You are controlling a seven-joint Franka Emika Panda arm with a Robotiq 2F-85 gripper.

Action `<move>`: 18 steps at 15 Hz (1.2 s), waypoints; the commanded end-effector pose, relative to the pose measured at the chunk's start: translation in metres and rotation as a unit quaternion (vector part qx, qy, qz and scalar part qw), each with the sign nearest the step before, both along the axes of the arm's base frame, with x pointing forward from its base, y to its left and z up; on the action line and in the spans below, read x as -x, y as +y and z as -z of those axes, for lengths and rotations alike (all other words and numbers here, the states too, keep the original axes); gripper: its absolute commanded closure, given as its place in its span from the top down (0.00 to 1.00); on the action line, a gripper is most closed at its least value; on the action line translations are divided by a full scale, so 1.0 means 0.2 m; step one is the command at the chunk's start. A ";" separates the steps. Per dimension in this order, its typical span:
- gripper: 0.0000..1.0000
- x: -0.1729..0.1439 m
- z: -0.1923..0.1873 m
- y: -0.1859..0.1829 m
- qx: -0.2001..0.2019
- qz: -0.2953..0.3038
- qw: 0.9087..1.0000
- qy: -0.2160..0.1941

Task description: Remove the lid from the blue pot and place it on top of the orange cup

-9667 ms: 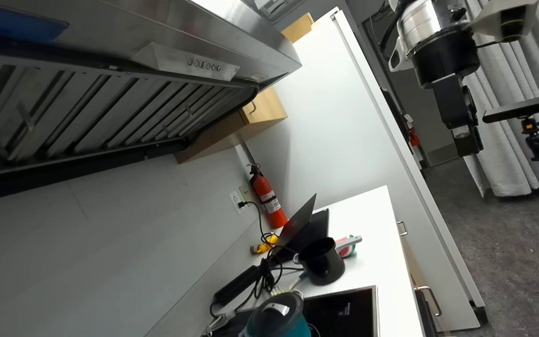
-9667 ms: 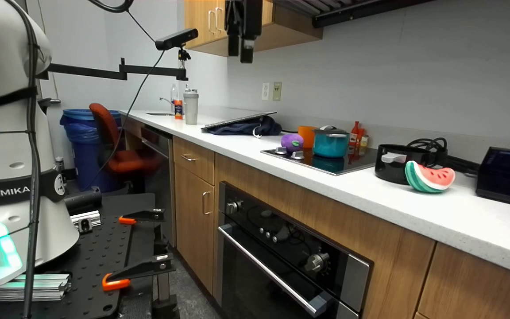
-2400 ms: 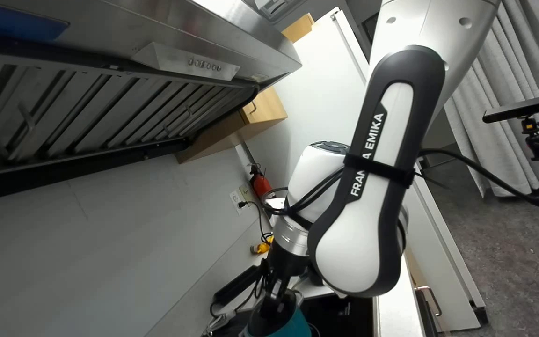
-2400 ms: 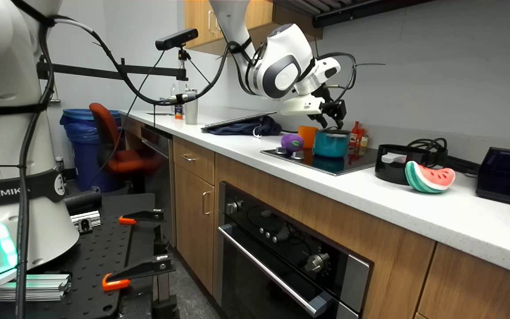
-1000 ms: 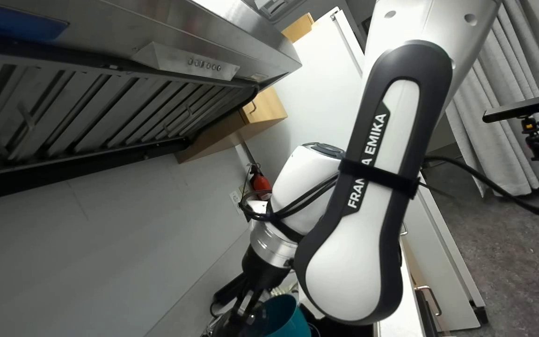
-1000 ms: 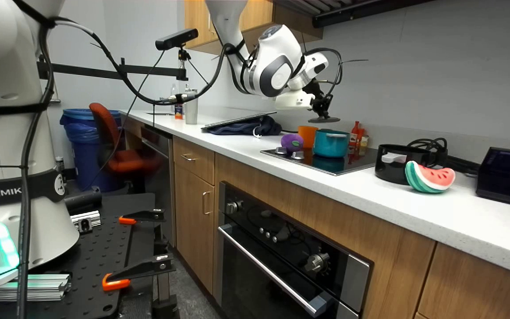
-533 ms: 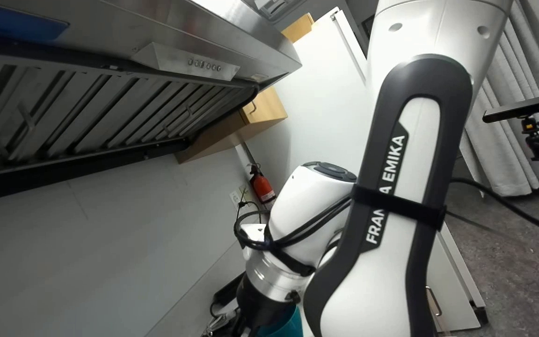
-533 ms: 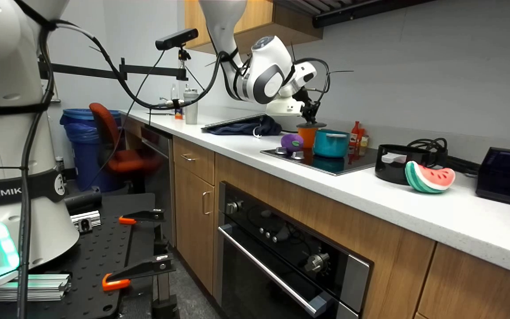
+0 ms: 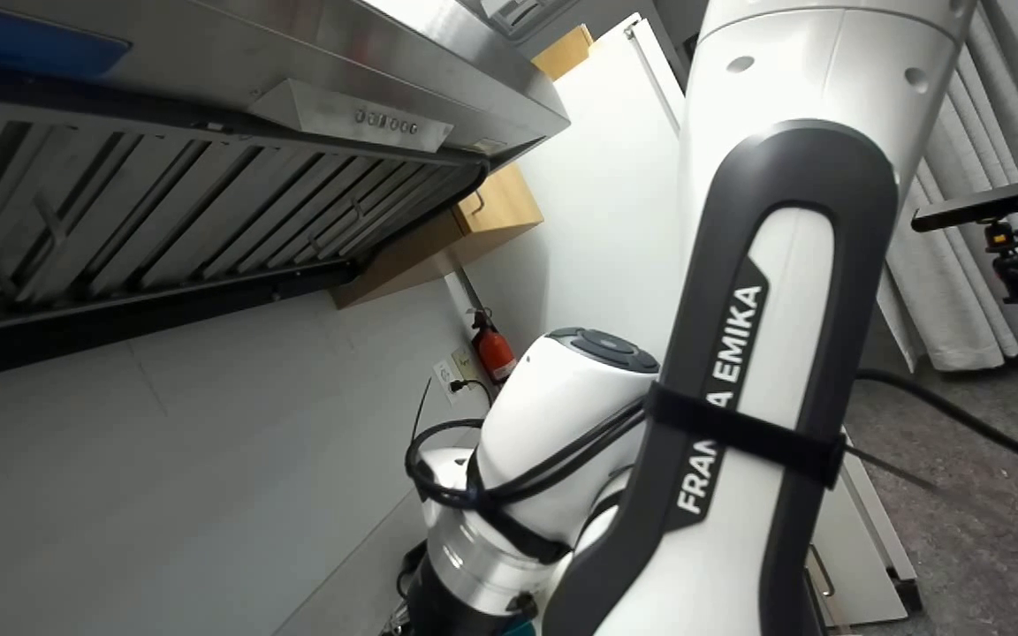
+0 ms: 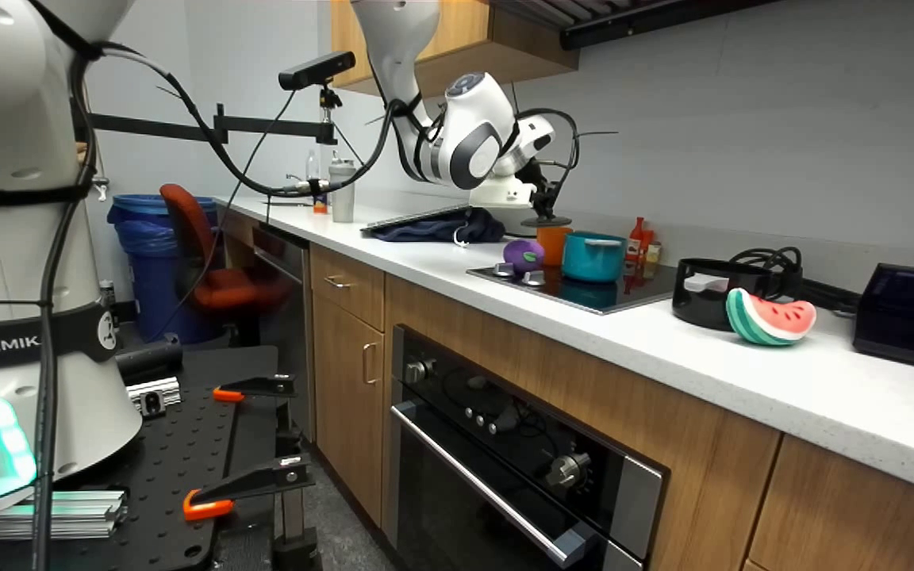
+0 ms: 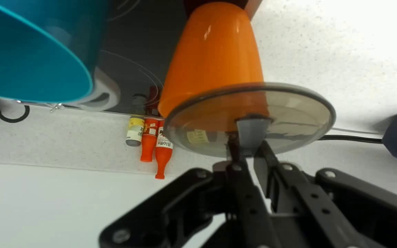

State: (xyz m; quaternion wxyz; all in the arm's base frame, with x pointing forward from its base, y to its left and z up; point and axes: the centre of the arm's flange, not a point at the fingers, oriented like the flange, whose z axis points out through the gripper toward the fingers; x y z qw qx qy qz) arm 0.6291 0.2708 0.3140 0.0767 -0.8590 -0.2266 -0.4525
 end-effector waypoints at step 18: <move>0.03 -0.14 -0.12 -0.02 0.039 -0.008 0.998 -0.053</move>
